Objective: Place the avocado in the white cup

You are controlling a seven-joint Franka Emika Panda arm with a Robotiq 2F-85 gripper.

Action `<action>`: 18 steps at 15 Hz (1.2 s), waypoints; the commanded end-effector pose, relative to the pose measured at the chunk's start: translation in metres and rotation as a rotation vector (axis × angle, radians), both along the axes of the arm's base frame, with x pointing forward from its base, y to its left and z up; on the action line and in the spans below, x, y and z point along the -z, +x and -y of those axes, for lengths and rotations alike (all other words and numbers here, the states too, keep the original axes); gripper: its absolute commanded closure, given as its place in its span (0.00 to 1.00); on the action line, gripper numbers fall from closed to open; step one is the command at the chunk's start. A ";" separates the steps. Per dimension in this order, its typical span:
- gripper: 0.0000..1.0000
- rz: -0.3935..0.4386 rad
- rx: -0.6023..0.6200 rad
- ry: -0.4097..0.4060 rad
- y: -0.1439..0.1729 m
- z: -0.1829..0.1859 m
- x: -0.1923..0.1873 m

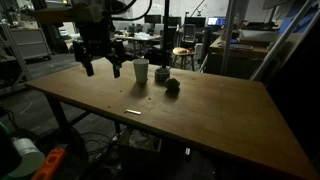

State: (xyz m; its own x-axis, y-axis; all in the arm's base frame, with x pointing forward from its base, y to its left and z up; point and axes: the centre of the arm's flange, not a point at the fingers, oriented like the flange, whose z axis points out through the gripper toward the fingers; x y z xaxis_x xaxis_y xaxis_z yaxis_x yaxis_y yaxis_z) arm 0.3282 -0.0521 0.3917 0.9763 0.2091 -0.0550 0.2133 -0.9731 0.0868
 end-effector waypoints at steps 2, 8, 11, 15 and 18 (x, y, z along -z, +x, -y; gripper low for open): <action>0.00 0.001 0.000 0.000 0.000 0.000 0.000; 0.00 0.001 0.000 0.000 0.000 0.000 0.000; 0.00 0.001 0.000 0.000 0.000 0.000 0.000; 0.00 0.001 0.000 0.000 0.000 0.000 0.000; 0.00 0.000 0.080 -0.001 0.027 -0.001 -0.013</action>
State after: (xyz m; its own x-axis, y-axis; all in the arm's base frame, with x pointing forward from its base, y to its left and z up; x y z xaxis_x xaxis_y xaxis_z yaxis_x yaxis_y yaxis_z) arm 0.3288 -0.0521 0.3912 0.9771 0.2049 -0.0565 0.2093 -0.9740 0.0867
